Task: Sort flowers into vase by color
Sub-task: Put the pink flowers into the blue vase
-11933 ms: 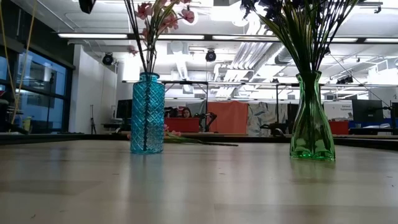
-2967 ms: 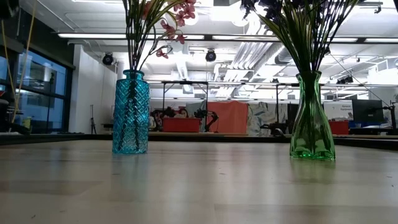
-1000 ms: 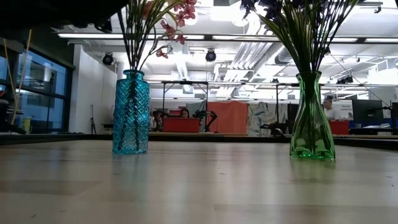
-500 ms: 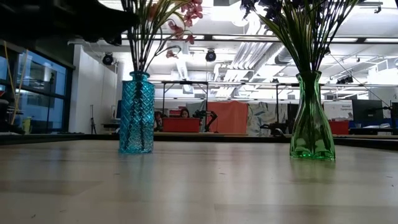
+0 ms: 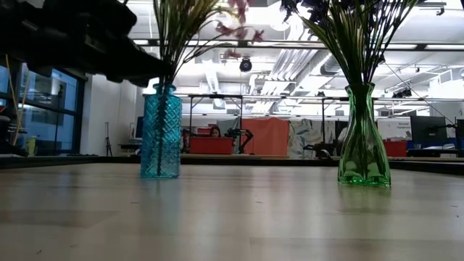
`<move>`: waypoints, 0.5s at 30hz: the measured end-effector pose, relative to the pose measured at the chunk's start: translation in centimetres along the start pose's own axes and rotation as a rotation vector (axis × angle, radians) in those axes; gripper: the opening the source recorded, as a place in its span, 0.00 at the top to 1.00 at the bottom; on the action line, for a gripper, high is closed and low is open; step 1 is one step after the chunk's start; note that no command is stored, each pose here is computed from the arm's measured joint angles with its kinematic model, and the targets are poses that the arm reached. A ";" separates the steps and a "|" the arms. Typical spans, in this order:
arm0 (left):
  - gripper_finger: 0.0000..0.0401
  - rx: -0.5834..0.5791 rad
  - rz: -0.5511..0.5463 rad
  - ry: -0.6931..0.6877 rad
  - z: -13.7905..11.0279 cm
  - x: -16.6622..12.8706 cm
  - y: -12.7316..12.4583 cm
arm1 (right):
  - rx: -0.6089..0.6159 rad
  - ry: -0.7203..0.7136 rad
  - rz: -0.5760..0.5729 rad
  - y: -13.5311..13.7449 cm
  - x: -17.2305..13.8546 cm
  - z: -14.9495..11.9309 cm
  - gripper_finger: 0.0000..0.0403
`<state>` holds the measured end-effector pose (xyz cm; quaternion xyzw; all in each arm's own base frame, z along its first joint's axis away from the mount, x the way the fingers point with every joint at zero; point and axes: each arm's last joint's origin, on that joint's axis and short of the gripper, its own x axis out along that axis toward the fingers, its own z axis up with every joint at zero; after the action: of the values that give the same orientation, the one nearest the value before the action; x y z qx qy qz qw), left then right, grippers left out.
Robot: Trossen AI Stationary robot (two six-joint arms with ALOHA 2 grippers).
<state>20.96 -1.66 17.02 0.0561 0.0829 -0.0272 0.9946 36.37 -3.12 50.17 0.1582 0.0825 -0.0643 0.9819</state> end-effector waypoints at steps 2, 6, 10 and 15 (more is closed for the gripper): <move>1.00 -0.016 0.008 0.015 -0.3 0.2 0.1 | 0.000 0.000 0.000 0.0 0.0 0.0 0.26; 1.00 -0.045 0.017 0.036 -0.8 0.6 0.1 | 0.000 0.001 0.004 0.0 0.0 0.0 0.26; 1.00 -0.076 0.016 0.063 -1.4 0.9 0.0 | 0.000 0.004 0.011 0.0 0.0 0.0 0.26; 1.00 -0.148 0.017 0.058 -1.4 0.9 0.0 | -0.007 0.007 0.020 0.1 0.0 0.0 0.26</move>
<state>21.64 -1.56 15.53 -0.0161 0.1129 -0.0110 0.9934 36.37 -3.06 50.17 0.1558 0.0844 -0.0538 0.9827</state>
